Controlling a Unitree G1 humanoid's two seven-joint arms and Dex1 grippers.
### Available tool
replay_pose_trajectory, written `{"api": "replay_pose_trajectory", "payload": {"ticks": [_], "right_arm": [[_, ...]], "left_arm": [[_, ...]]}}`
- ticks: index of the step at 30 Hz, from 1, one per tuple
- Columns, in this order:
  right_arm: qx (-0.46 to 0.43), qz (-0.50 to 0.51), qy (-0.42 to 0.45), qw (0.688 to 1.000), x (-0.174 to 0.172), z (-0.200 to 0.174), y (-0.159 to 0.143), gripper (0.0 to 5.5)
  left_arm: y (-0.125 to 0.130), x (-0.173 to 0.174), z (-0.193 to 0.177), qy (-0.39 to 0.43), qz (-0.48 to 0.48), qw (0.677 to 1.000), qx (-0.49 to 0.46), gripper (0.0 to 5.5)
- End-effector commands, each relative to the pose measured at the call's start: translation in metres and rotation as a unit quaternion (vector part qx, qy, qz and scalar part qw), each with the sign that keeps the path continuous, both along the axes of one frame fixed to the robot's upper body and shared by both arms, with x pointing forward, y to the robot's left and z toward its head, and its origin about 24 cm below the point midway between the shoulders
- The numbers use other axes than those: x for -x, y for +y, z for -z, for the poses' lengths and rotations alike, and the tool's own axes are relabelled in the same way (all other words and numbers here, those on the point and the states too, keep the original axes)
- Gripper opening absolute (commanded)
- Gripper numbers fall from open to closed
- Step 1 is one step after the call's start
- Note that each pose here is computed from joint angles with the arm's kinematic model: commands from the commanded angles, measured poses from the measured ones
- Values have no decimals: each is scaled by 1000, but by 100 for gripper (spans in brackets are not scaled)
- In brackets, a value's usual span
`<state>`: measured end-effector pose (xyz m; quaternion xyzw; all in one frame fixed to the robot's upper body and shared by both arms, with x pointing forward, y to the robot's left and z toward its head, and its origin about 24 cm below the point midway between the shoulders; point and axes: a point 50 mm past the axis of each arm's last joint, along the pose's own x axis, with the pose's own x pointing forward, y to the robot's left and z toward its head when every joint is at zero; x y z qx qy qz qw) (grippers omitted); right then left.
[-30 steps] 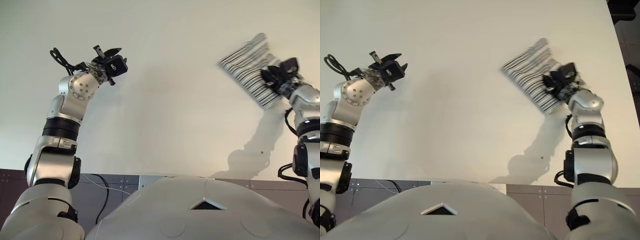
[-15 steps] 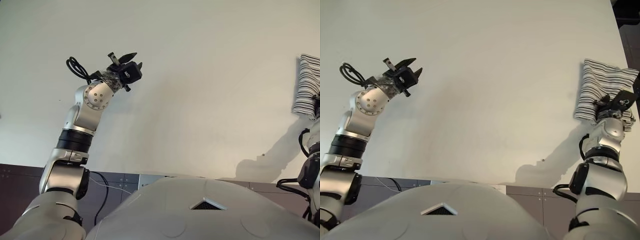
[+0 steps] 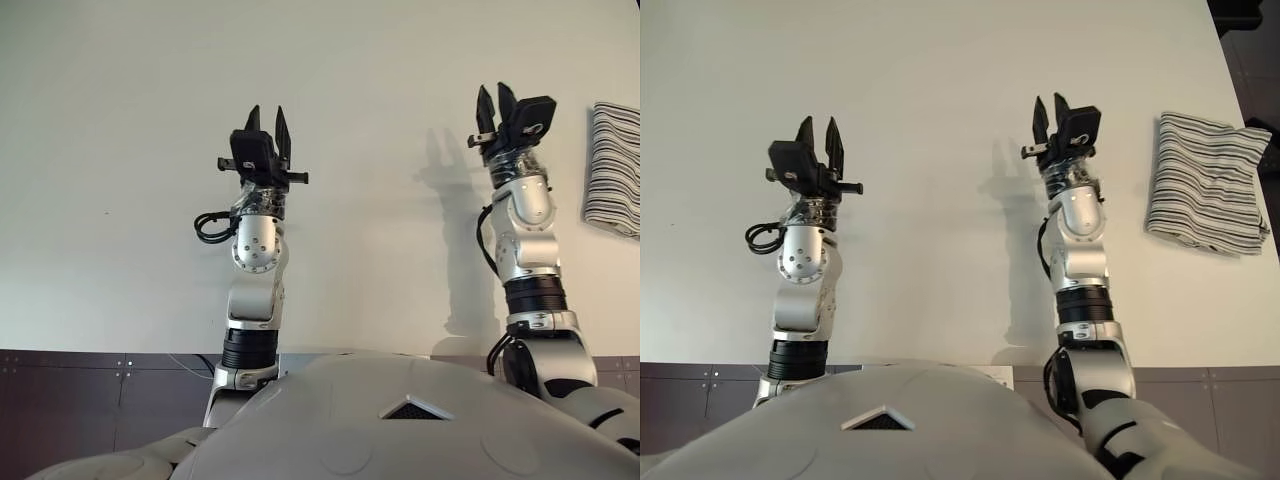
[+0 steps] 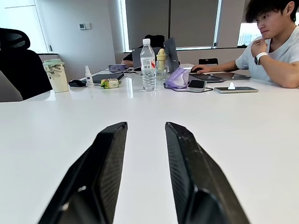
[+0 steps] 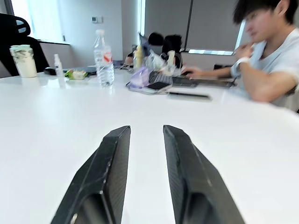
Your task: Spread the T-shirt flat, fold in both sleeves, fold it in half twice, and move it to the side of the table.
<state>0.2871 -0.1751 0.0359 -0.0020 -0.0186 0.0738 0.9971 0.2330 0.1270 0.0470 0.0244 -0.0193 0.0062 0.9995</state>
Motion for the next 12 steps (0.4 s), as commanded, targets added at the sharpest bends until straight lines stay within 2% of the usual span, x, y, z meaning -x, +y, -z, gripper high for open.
{"api": "replay_pose_trajectory", "payload": {"ticks": [1,6,12], "right_arm": [[-3,12,23,1000,-5,6,7,127],[22,33,40,998,-7,18,-3,127],[22,27,33,999,-11,20,-3,127]], "left_arm": [[-12,-13,16,22,1,1000,-12,150],[-22,-29,27,20,16,1000,-11,150],[-16,-45,20,-28,15,999,-32,150]]}}
